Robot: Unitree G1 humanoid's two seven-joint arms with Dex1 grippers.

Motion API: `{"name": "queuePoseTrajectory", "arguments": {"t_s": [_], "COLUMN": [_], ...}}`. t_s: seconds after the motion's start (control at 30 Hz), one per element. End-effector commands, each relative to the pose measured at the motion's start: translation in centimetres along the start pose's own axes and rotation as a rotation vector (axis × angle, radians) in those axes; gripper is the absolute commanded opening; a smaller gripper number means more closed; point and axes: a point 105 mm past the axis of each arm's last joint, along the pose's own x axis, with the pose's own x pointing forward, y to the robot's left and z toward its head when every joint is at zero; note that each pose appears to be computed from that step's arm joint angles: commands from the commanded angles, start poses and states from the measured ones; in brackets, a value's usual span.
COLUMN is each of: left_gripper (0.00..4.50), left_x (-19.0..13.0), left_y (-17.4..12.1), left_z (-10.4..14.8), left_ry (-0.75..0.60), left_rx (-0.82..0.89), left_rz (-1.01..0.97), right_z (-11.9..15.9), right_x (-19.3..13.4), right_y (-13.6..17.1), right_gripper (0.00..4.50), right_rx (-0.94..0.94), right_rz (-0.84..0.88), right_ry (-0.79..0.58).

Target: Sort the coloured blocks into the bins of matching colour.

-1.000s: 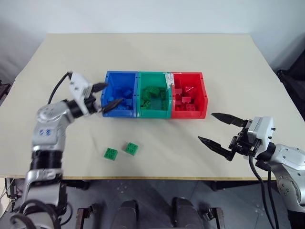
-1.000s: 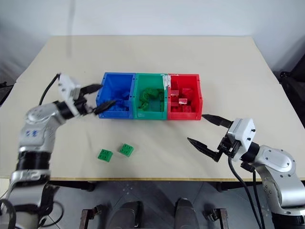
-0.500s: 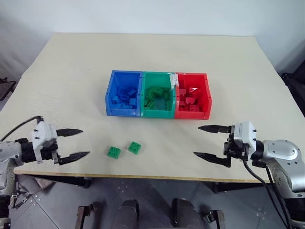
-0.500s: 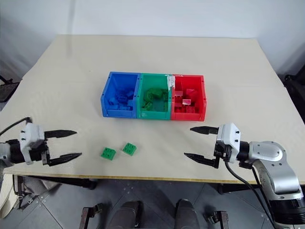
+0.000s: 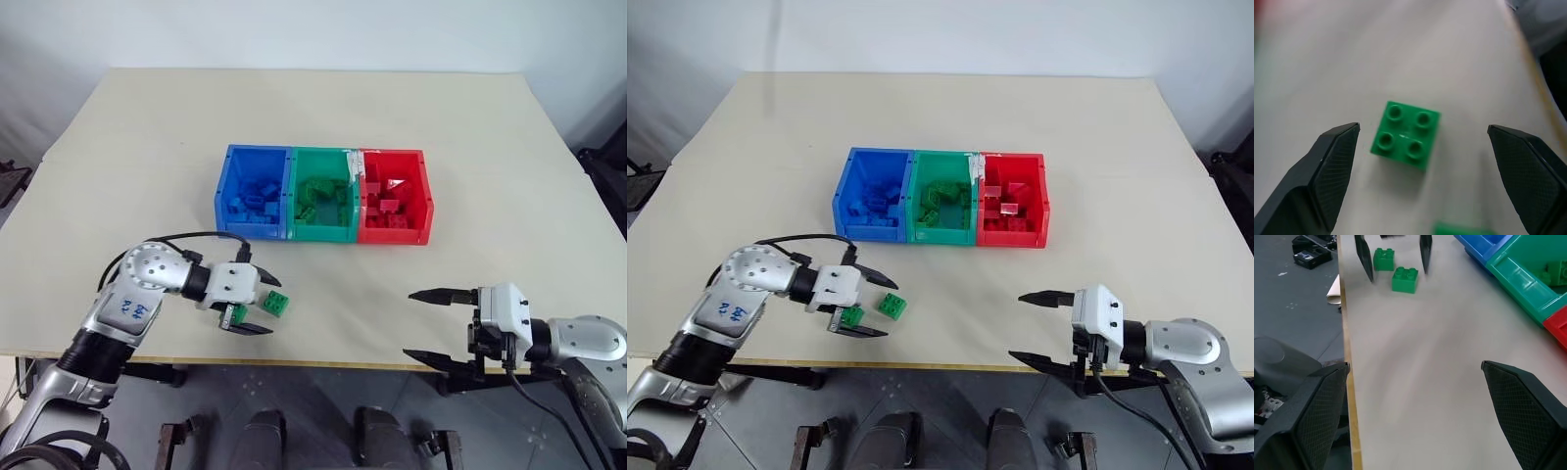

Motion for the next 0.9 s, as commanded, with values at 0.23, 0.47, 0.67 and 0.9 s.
{"name": "queuePoseTrajectory", "arguments": {"t_s": [0.23, 0.47, 0.67, 0.9], "left_gripper": [2.98, 1.50, 1.50, 1.50], "left_x": [0.8, 0.6, -0.8, -0.5], "left_y": [1.0, 2.8, 10.0, 16.4], "left_z": [-0.1, 1.1, 6.4, 8.5], "left_ry": [-0.017, -0.114, -0.345, -0.390], "left_rx": [-0.021, -0.050, -0.071, -0.108], "left_rz": [-0.015, 0.074, 0.353, 0.564], "right_z": [1.1, 1.0, 3.0, 3.5], "right_x": [-0.2, -0.4, -1.5, -2.6], "right_y": [0.5, 0.5, -2.2, -3.4], "right_gripper": [4.50, 4.50, 4.50, 4.50], "right_rx": [-0.013, -0.002, 0.021, -0.026], "right_rz": [-0.054, -0.105, -0.390, -0.599], "right_ry": [-0.017, -0.037, -0.219, -0.283]}}
